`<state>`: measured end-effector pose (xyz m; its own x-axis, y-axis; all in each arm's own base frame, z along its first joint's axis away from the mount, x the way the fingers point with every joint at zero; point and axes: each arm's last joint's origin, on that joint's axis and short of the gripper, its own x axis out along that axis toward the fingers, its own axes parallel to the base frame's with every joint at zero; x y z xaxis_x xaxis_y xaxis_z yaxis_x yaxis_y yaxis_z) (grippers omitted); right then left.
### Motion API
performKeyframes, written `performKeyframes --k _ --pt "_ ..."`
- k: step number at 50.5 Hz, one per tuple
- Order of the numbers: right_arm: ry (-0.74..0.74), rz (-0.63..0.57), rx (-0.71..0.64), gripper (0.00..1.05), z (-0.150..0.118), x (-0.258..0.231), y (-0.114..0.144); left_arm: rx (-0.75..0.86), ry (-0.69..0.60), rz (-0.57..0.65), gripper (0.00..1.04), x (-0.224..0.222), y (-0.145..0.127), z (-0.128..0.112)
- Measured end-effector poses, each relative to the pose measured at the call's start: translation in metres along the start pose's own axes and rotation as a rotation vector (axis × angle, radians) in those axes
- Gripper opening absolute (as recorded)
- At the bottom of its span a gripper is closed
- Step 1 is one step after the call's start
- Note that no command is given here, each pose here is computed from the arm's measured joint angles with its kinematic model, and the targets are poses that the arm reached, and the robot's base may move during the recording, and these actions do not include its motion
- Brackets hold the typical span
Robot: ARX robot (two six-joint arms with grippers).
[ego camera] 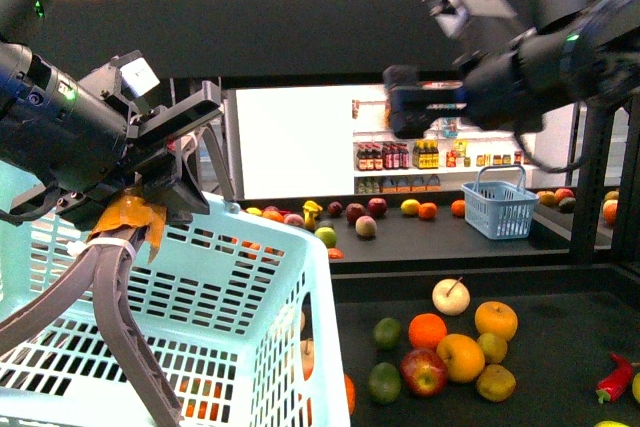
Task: Pick lemon from shelf
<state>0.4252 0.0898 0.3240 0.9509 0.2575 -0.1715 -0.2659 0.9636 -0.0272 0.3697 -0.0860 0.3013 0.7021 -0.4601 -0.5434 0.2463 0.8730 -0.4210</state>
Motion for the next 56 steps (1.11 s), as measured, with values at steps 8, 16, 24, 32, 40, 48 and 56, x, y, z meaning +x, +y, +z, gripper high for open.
performKeyframes --k 8,16,24,32,40,48,56 --pt "-0.107 -0.081 0.006 0.97 0.001 -0.054 -0.023 0.000 0.001 -0.001 0.17 0.000 0.000 0.000" --pt "-0.143 -0.162 0.056 0.97 -0.019 -0.102 -0.035 0.000 0.001 -0.001 0.17 0.000 0.000 0.000" --pt "-0.125 -0.241 0.095 0.97 -0.056 -0.150 -0.041 0.000 0.000 0.000 0.17 0.000 0.000 0.000" --pt "-0.145 -0.260 0.092 0.87 -0.100 -0.206 -0.029 -0.001 0.001 -0.001 0.17 0.000 0.000 0.000" --pt "-0.169 -0.263 0.063 0.51 -0.141 -0.238 -0.019 0.000 0.001 -0.001 0.17 0.000 0.000 0.000" --pt "-0.150 -0.263 0.061 0.19 -0.164 -0.249 -0.014 -0.001 0.001 -0.001 0.17 0.000 0.000 0.000" --pt "-0.162 -0.264 0.055 0.02 -0.176 -0.260 -0.010 0.000 0.001 -0.001 0.17 0.000 0.000 0.000"
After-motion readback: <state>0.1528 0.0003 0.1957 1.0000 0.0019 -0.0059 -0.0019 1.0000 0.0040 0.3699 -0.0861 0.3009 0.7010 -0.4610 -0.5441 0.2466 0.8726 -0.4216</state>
